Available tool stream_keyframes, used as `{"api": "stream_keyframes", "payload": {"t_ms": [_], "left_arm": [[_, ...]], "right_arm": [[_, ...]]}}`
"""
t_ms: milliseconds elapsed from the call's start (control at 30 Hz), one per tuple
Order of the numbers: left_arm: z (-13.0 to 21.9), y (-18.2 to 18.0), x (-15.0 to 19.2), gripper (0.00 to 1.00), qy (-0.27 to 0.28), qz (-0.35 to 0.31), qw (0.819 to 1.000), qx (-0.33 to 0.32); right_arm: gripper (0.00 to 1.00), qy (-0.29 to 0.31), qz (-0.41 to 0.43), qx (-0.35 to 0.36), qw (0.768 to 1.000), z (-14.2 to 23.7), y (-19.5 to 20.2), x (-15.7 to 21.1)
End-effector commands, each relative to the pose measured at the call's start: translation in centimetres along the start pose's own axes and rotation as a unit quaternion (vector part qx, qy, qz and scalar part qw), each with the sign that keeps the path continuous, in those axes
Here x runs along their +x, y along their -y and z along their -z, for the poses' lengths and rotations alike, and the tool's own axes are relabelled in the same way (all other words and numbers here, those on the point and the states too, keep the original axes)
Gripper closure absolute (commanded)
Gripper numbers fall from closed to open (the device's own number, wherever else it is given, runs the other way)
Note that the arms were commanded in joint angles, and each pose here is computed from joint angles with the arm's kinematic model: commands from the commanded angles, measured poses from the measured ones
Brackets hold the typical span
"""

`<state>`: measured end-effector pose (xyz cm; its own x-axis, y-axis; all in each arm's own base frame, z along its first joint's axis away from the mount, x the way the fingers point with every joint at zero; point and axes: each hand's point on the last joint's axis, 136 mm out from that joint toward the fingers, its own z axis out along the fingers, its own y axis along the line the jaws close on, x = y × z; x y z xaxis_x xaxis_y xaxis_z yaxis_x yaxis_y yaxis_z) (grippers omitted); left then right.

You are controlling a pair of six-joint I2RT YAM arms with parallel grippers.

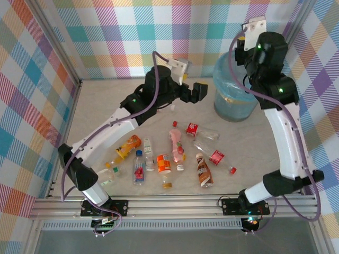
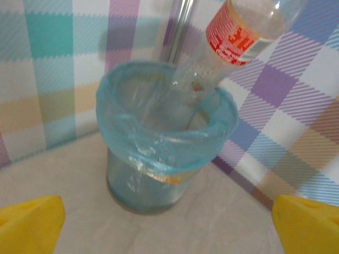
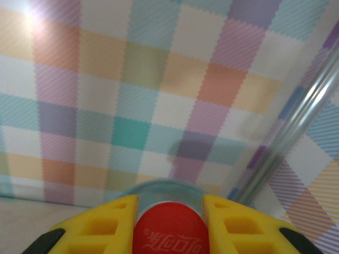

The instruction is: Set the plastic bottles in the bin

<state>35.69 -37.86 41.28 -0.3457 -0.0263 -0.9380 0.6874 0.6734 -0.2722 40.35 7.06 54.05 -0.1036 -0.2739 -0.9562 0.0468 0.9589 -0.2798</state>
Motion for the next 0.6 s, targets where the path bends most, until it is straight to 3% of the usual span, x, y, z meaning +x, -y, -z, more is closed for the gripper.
{"api": "stream_keyframes", "payload": {"t_ms": [0, 267, 567], "left_arm": [[-0.2, 1.0, 0.0, 0.0, -0.006, 0.04, 0.999, 0.018], [-1.6, 0.2, 2.8, 0.0, -0.051, 0.054, 0.997, 0.006], [-2.1, -0.5, 4.6, 0.0, -0.077, 0.05, 0.996, -0.009]], "right_arm": [[1.0, -0.003, -0.006, 0.017, 1.0, -0.9, 0.7, -0.2], [1.0, -0.098, -0.065, -0.015, 0.993, -3.6, -2.5, 5.6], [1.0, -0.158, -0.105, -0.004, 0.982, -4.4, -3.7, 10.7]]}}
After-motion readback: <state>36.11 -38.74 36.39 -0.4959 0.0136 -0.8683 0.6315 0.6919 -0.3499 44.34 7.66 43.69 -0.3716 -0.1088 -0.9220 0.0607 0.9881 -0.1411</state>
